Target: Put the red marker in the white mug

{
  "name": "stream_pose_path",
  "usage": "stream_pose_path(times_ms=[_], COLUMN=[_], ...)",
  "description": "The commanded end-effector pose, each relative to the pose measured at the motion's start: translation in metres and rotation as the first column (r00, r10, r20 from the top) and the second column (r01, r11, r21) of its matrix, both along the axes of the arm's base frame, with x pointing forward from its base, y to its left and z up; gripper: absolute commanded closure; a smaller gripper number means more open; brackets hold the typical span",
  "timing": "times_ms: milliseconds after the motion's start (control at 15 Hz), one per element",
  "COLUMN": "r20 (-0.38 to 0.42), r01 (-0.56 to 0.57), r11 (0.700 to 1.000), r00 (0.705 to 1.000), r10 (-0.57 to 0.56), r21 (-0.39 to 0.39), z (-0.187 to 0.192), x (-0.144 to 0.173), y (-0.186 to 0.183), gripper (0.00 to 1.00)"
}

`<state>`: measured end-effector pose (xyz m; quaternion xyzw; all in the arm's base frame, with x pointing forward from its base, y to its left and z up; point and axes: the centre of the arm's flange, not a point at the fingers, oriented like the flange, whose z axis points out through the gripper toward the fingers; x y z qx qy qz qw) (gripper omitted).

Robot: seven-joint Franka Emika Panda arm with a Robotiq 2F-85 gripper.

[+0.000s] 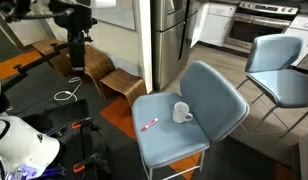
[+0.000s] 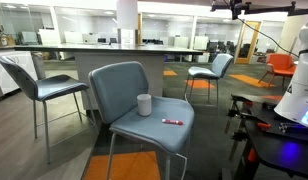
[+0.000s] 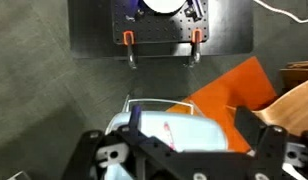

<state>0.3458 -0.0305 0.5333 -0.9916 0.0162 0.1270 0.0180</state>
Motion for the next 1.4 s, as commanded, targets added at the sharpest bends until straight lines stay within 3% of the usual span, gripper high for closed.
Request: stream_pose_path(times_ms=[0, 333, 533, 800, 1067, 1333], r20=[0.0, 0.0, 0.013, 0.086, 0.131, 0.168], r01=[0.0, 0.0, -0.026, -0.124, -0.27, -0.354], r11=[1.0, 1.0, 1.0, 0.99, 0.948, 0.913], r00=[1.0, 1.0, 1.0, 0.989, 0.959, 0.931], r10=[0.0, 0.0, 0.026, 0.117, 0.25, 0.324], r21=[0.0, 0.0, 0.018, 0.072, 0.17, 0.2], z=[0.0, 0.0, -0.027, -0.097, -0.191, -0.273], x=[0.0, 0.0, 0.012, 0.043, 0.07, 0.1], y=[0.0, 0.0, 0.0, 0.001, 0.005, 0.016], gripper=[0.0, 0.0, 0.0, 0.0, 0.0, 0.0])
